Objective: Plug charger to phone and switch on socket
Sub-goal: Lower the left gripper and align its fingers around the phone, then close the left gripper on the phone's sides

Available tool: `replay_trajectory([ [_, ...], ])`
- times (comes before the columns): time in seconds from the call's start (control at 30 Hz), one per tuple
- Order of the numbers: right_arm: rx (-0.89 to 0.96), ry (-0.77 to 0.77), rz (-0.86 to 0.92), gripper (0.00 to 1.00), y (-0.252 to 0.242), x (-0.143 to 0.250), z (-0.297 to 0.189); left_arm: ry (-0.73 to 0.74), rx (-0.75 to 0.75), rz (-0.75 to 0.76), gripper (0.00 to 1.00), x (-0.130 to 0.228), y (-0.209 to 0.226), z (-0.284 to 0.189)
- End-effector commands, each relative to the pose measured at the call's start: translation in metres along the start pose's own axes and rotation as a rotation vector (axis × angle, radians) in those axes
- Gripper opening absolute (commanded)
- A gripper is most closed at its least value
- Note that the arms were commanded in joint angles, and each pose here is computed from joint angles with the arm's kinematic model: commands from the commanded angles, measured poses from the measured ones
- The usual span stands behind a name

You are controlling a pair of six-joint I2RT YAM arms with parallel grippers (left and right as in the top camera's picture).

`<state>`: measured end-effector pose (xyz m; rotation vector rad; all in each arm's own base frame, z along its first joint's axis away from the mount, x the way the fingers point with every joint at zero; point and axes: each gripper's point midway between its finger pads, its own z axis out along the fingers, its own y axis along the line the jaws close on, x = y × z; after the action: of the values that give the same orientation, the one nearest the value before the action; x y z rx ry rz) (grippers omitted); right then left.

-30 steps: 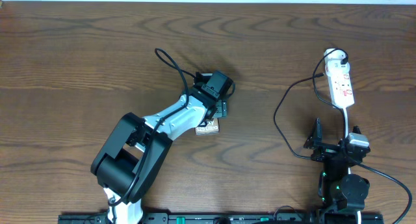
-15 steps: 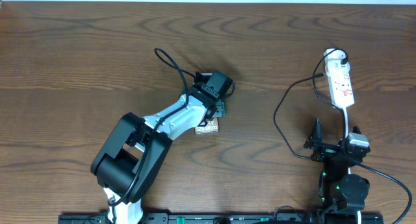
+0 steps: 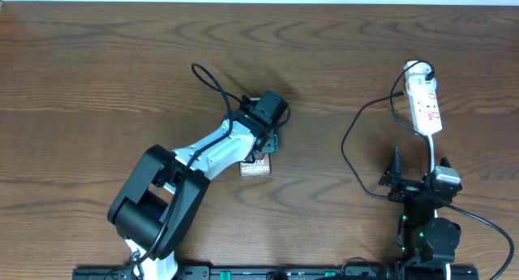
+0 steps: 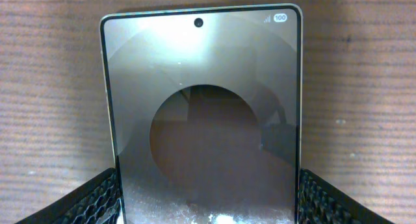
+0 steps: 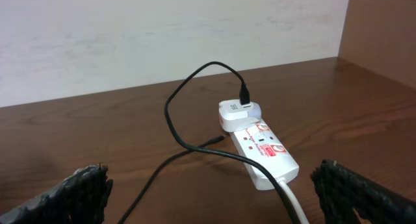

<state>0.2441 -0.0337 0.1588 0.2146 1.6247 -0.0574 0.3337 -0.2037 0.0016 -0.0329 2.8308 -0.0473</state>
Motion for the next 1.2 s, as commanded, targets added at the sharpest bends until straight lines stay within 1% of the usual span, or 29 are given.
replay_trajectory([
  [0.0,0.004,0.005,-0.013,0.99,-0.001,0.001,0.000,-0.019,0.023,-0.018,0.60,-0.004,0.001,-0.018],
  [0.53,0.004,0.005,-0.013,0.99,-0.001,0.001,0.000,-0.046,0.043,-0.023,0.60,-0.007,0.005,-0.054],
  [0.77,0.004,0.005,-0.013,0.99,-0.001,0.001,0.000,-0.050,0.112,-0.027,0.60,-0.008,-0.002,-0.073],
  [1.17,0.004,0.005,-0.013,0.99,-0.001,0.001,0.000,-0.047,0.112,-0.026,0.60,-0.007,-0.002,-0.074],
])
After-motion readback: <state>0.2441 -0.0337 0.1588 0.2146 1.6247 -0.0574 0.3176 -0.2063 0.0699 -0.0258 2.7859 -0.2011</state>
